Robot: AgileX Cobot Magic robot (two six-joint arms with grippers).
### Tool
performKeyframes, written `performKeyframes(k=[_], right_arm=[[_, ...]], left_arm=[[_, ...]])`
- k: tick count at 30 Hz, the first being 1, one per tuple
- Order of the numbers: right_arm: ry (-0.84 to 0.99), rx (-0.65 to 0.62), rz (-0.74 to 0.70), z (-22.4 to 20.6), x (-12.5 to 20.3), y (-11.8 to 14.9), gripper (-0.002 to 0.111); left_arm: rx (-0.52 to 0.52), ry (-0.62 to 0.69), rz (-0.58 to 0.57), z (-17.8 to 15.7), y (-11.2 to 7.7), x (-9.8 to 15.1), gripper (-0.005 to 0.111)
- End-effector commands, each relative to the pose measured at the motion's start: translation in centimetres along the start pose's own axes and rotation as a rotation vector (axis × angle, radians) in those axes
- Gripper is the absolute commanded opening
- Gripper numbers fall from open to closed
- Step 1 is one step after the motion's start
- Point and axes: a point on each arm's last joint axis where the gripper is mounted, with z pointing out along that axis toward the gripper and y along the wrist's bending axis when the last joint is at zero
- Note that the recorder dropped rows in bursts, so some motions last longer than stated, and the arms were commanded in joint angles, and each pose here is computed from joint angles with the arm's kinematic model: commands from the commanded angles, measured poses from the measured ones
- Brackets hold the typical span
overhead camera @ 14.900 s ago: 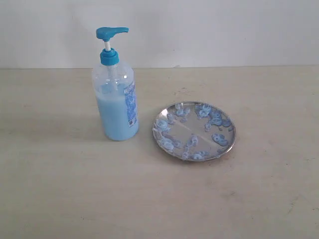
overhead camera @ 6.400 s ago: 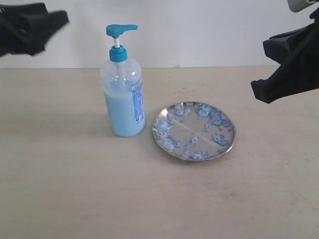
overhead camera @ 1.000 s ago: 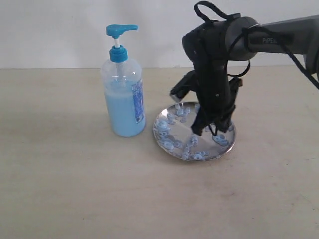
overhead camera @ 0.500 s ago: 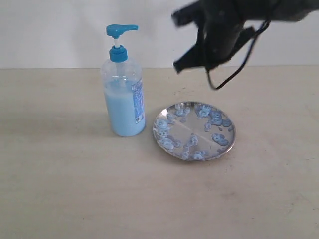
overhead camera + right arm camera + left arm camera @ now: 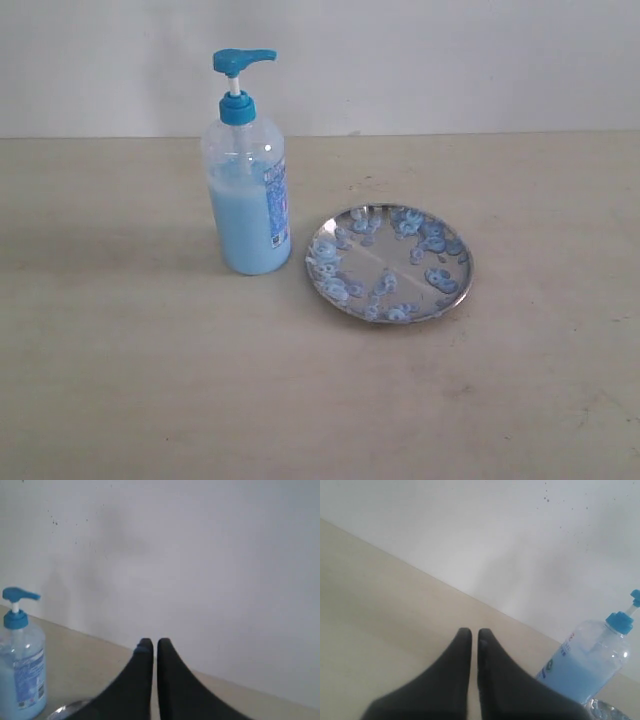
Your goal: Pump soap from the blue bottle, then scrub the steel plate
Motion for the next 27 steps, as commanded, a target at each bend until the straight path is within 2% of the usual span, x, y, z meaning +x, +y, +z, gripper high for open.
performKeyframes(k=[1,5,7,10,12,15,19,24,25,27], right_arm=[[0.008,0.042,0.143,-4.1,3.1,-0.1,0.000],[0.132,0.145,0.158,-7.4,5.0,-0.9,0.000],[0.098,0.164,0.152,-8.9,5.0,-1.1,0.000],[-0.066,0.178,0.015,-10.5,3.8,-1.2,0.000],[-0.077,0.176,-0.051,-10.5,3.7,-1.2,0.000],[-0.032,0.219,-0.061,-10.2,4.8,-1.1,0.000],[0.104,0.321,0.020,-9.8,9.9,-0.8,0.000],[0.204,0.255,0.071,-8.1,16.4,0.4,0.000],[0.166,0.239,0.099,-8.0,16.3,0.5,0.000],[0.258,0.230,0.118,-8.1,17.1,0.7,0.000]], left_arm=[[0.005,-0.003,-0.006,0.0,0.0,0.1,0.004],[0.005,-0.003,-0.006,0.0,0.0,0.1,0.004],[0.005,-0.003,-0.006,0.0,0.0,0.1,0.004],[0.005,-0.003,-0.006,0.0,0.0,0.1,0.004],[0.005,-0.003,-0.006,0.0,0.0,0.1,0.004],[0.005,-0.003,-0.006,0.0,0.0,0.1,0.004],[0.003,-0.002,-0.006,0.0,0.0,0.1,0.004],[0.003,-0.002,-0.006,0.0,0.0,0.1,0.004],[0.003,-0.002,-0.006,0.0,0.0,0.1,0.004],[0.003,-0.002,-0.006,0.0,0.0,0.1,0.004]])
